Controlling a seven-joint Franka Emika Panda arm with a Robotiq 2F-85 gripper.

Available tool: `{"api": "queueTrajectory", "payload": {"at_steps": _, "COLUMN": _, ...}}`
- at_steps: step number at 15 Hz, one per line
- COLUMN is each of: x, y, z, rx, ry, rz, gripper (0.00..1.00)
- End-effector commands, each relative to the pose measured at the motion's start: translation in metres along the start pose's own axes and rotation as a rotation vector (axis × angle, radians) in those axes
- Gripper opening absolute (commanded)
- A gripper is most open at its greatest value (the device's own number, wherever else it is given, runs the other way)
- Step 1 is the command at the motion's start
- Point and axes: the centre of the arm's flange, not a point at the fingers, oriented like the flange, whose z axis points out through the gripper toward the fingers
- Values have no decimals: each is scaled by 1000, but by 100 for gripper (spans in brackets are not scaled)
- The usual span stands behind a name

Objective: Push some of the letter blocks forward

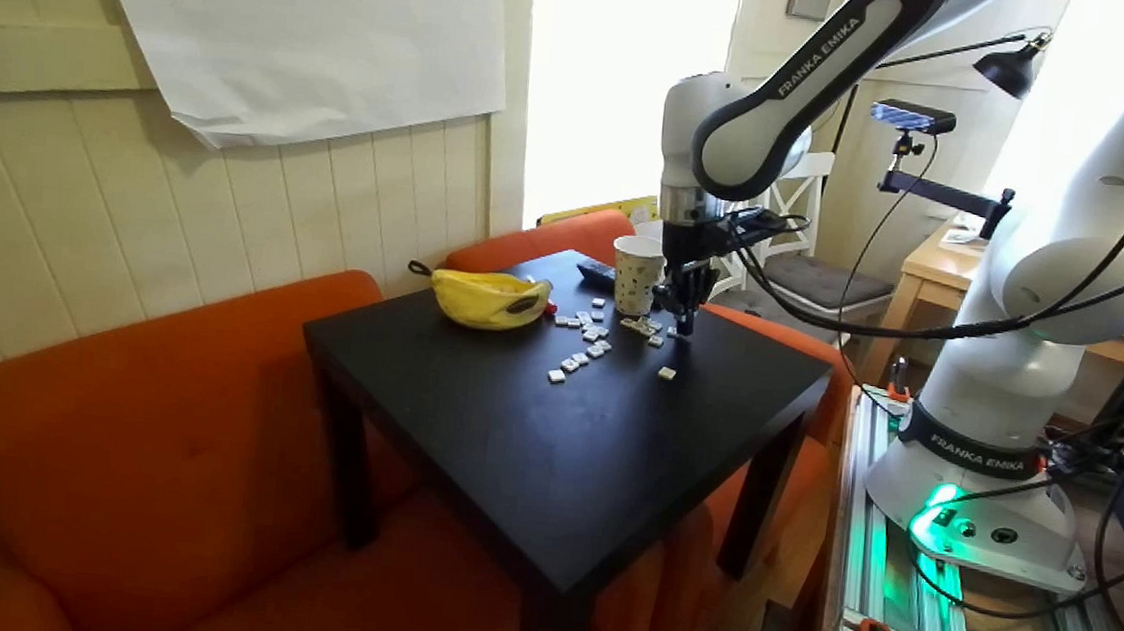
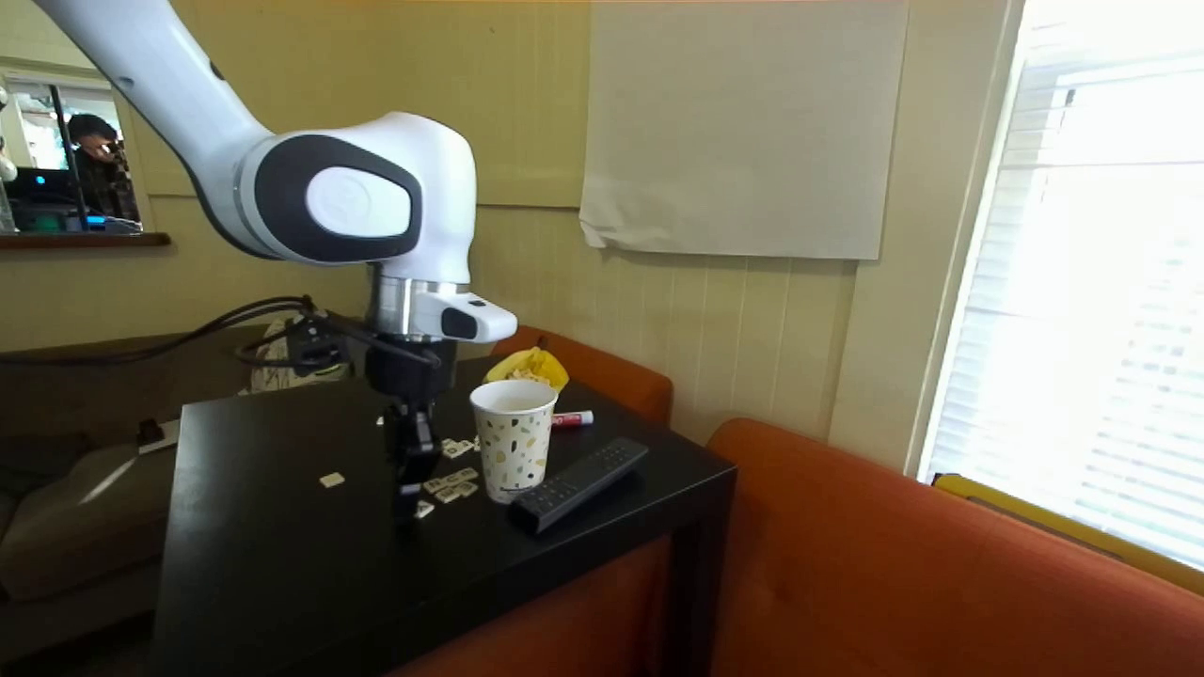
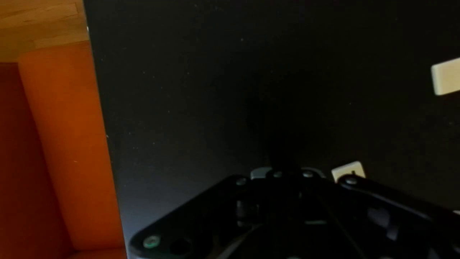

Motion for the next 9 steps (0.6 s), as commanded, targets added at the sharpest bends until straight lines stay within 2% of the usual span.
{"api": "queueTrajectory", "payload": {"at_steps": 1, "x": 7, "y": -7, "z": 11, "rx": 8, "ry": 37, "rz": -18, "gripper": 0}}
{"api": "queueTrajectory", "payload": {"at_steps": 9, "x": 16, "y": -26, "z": 17, "rx": 57, "ry": 152, "rz": -54, "gripper": 0}}
